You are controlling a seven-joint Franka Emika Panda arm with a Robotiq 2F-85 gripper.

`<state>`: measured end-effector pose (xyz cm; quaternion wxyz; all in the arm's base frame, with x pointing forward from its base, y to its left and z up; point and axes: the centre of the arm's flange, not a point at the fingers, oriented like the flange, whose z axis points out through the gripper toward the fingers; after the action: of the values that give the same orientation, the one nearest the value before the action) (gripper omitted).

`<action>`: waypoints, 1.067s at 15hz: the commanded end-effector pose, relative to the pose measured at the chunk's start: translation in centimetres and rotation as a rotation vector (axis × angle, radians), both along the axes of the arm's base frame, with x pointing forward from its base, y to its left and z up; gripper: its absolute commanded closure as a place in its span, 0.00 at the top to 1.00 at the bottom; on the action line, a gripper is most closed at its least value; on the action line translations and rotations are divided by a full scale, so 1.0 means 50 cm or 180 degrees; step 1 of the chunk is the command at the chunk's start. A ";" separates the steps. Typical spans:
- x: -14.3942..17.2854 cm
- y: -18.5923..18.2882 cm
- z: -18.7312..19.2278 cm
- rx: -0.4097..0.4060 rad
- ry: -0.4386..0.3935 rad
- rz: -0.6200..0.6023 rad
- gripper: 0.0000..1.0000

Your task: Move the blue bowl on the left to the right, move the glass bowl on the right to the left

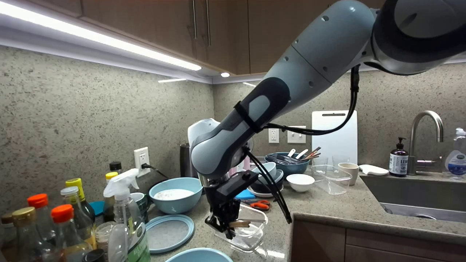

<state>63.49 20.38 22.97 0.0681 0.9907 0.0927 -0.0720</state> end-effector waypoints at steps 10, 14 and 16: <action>-0.044 0.058 -0.048 -0.0185 0.0122 0.0299 0.36; -0.057 0.062 -0.081 -0.0177 0.0200 0.0328 0.61; -0.058 0.061 -0.082 -0.0183 0.0198 0.0334 0.72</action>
<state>61.42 23.48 19.34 0.0984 0.9804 0.1388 -0.0992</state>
